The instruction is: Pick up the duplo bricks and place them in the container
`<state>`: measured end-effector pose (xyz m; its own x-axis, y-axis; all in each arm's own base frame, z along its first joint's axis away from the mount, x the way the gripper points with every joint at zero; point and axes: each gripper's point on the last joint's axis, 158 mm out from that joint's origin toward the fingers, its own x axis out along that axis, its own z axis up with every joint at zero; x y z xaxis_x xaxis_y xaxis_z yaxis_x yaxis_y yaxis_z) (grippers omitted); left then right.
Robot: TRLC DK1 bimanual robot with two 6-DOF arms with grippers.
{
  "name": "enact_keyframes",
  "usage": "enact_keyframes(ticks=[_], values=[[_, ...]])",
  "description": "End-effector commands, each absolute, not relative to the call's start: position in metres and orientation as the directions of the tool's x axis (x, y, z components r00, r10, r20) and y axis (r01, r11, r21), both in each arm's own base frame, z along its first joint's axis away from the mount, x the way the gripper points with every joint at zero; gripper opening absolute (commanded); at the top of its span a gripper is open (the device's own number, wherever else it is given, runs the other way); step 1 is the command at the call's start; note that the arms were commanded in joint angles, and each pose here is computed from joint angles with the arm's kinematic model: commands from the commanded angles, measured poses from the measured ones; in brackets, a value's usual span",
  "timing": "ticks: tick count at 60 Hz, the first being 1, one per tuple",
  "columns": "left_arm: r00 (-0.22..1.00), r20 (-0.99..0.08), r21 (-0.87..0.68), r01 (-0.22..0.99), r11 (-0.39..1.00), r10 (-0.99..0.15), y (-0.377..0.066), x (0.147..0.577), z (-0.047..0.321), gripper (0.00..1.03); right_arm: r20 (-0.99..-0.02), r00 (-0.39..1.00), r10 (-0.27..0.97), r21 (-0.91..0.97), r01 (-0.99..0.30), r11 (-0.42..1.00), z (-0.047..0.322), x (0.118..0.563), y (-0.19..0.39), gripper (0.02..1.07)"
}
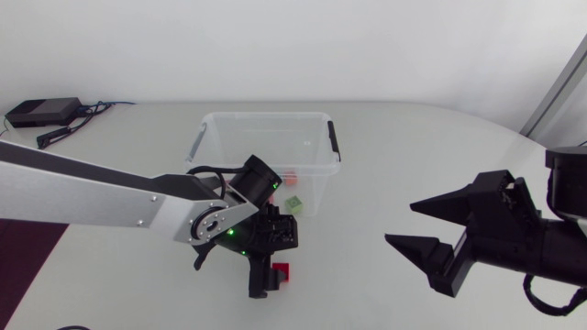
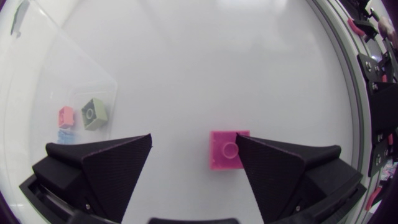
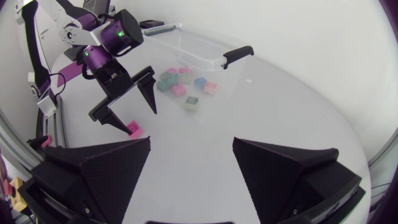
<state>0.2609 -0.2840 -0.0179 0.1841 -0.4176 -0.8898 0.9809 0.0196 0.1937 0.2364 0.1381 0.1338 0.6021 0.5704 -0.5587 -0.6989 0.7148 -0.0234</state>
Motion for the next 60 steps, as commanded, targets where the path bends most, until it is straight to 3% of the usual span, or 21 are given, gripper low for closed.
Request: enact_keyframes(ticks=[1,13,43,56,60], values=[[0.233,-0.86,0.25,0.968,0.023,-0.454,-0.292,0.273,0.008,0.96,-0.582,0.583,0.567,-0.02,-0.708,0.706,0.123,0.231,0.136,0.98],[0.23,-0.858,0.245,0.969,0.027,-0.46,-0.287,0.259,0.023,0.96,-0.583,0.583,0.566,-0.024,-0.709,0.705,0.124,0.231,0.136,0.98],[0.106,-0.922,0.136,0.989,-0.056,-0.372,-0.281,0.222,-0.02,0.94,-0.586,0.582,0.564,-0.032,-0.712,0.702,0.122,0.229,0.134,0.98],[0.084,-0.934,0.111,0.992,-0.06,-0.348,-0.28,0.222,-0.032,0.91,-0.585,0.58,0.566,-0.03,-0.714,0.7,0.122,0.228,0.135,0.98],[0.081,-0.935,0.108,0.992,-0.06,-0.345,-0.281,0.224,-0.034,0.83,-0.586,0.579,0.567,-0.028,-0.714,0.699,0.122,0.228,0.135,0.98]])
